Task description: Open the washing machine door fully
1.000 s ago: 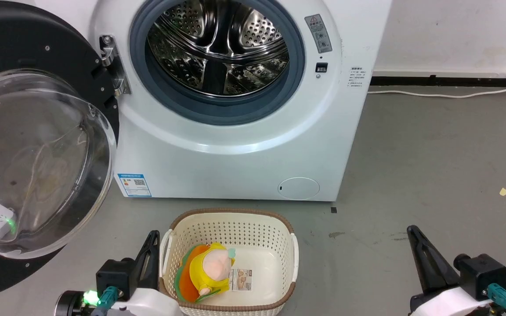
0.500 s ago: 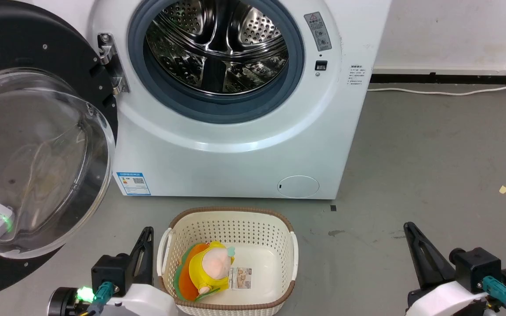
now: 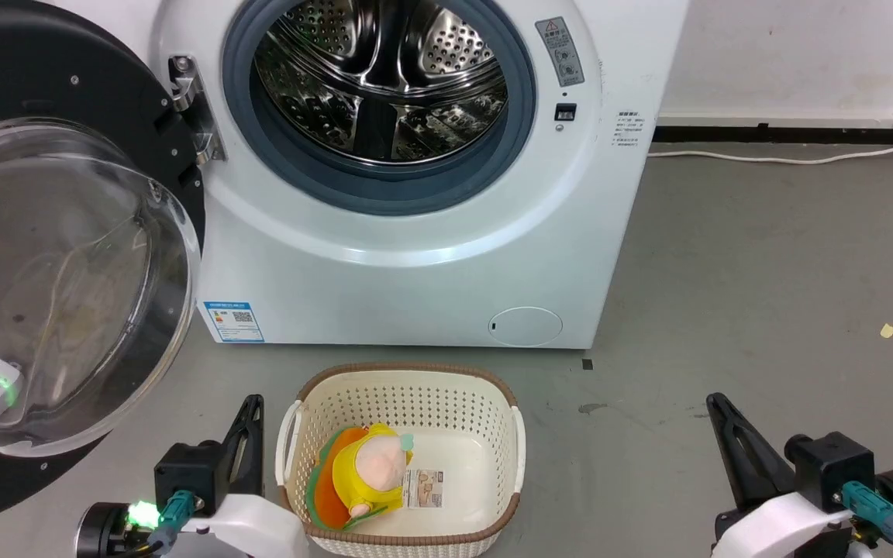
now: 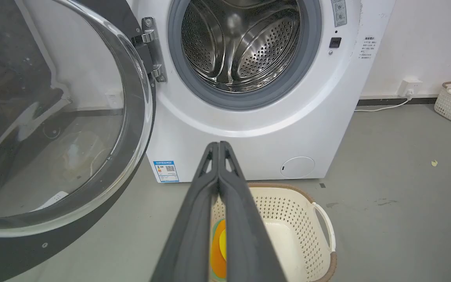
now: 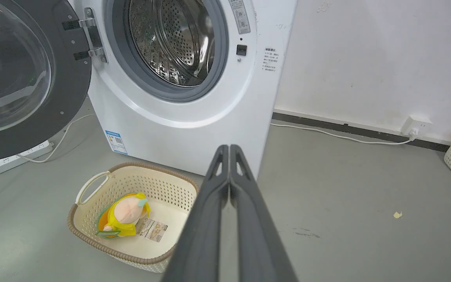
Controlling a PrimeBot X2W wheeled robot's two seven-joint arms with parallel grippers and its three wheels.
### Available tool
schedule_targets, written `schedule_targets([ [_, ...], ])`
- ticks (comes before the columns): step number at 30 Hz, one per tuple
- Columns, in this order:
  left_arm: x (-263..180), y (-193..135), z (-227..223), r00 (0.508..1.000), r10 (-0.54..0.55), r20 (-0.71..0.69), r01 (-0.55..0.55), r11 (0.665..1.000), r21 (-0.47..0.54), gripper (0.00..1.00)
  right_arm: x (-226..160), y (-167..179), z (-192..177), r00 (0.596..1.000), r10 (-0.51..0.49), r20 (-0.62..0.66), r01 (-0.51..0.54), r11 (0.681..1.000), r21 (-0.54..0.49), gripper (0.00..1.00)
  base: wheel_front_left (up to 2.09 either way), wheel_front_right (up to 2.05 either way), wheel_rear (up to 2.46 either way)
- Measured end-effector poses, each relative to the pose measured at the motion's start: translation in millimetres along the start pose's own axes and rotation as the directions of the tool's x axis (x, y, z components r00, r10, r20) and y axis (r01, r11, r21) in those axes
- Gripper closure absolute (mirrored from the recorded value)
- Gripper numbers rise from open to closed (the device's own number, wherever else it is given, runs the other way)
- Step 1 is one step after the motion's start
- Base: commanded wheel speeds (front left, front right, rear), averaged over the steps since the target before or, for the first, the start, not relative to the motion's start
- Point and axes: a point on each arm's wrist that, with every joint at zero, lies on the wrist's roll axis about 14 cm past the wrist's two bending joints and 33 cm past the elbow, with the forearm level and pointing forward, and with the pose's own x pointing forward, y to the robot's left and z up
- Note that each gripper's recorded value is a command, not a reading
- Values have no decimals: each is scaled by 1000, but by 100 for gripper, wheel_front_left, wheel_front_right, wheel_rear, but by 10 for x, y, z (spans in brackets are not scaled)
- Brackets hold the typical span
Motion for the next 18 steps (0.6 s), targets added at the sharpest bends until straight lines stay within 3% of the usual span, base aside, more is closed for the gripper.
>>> schedule_targets([
  [18, 8, 39, 1, 1000, 14, -9, -14, 1000, 4, 100, 33, 14, 11, 1000, 5, -8, -5, 1000, -7, 100, 0, 0, 0],
])
